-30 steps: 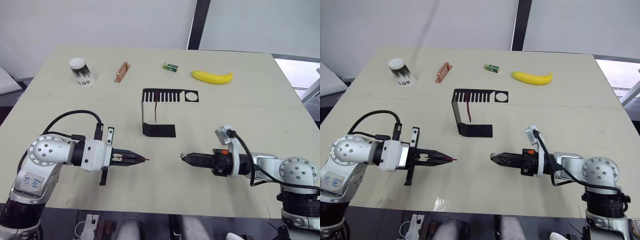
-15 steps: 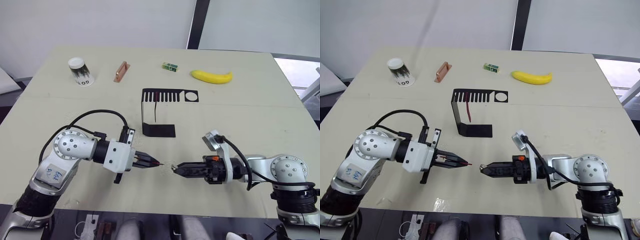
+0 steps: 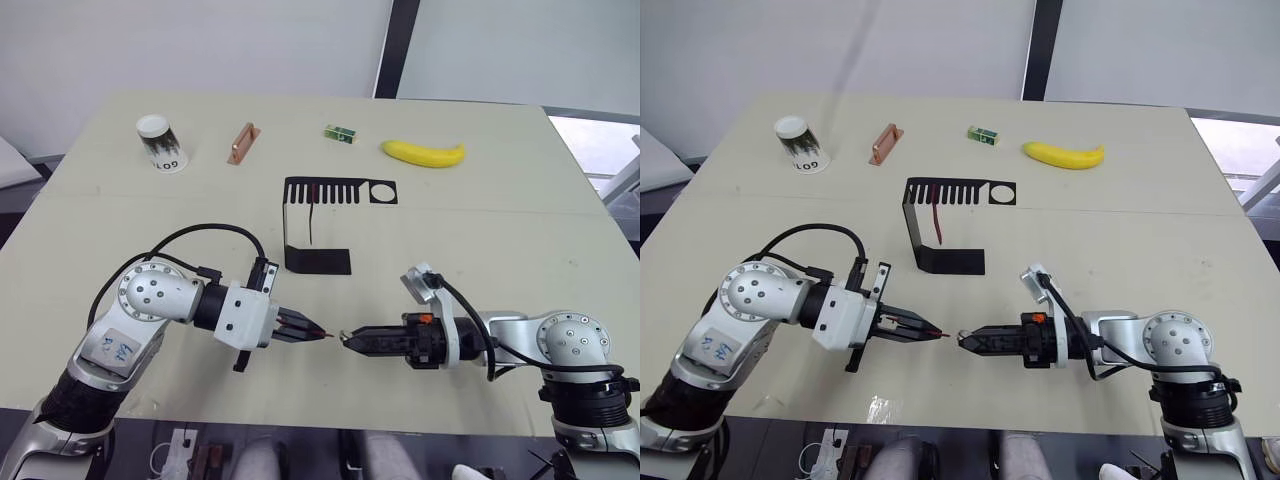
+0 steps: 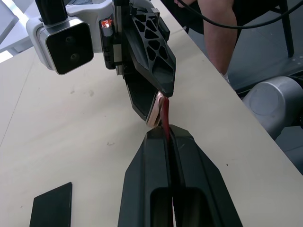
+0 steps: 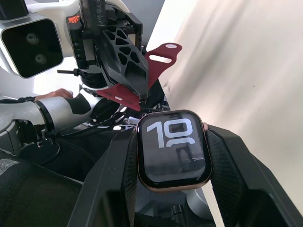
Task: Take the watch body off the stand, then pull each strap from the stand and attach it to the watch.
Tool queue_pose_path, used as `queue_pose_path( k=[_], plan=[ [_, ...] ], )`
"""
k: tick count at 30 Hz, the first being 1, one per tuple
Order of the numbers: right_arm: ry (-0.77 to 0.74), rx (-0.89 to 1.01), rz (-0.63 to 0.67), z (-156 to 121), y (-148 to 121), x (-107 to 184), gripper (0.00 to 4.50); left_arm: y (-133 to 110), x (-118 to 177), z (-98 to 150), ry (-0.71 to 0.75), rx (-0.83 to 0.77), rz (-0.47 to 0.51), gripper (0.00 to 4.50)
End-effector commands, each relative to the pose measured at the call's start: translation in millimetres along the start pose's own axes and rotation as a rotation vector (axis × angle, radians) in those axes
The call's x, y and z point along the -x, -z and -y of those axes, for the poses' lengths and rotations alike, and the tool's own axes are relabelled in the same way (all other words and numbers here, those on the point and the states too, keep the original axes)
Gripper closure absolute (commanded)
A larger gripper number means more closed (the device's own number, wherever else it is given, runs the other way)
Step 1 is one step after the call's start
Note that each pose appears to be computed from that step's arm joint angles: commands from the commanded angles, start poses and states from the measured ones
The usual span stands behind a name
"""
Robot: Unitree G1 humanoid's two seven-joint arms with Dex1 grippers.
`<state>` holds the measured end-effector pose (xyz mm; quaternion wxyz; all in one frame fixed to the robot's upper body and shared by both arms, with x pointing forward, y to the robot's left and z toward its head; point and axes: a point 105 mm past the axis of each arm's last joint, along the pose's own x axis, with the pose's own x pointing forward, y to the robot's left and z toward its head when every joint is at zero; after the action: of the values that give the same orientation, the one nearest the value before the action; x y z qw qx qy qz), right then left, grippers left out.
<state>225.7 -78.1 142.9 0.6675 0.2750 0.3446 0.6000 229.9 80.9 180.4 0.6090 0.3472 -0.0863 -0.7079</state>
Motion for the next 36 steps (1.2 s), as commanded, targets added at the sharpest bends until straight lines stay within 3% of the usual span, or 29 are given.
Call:
queue_pose_path(
  k=[1,36],
  plan=[
    [0.008,0.015,0.004,-2,-2,1,2.92,-8,-3,-2,0.005,-0.053,0.006,4.50],
    [0.033,0.009,0.000,0,4,-1,2.92,5,-11,5,0.019,-0.052,-0.022,4.50]
  ],
)
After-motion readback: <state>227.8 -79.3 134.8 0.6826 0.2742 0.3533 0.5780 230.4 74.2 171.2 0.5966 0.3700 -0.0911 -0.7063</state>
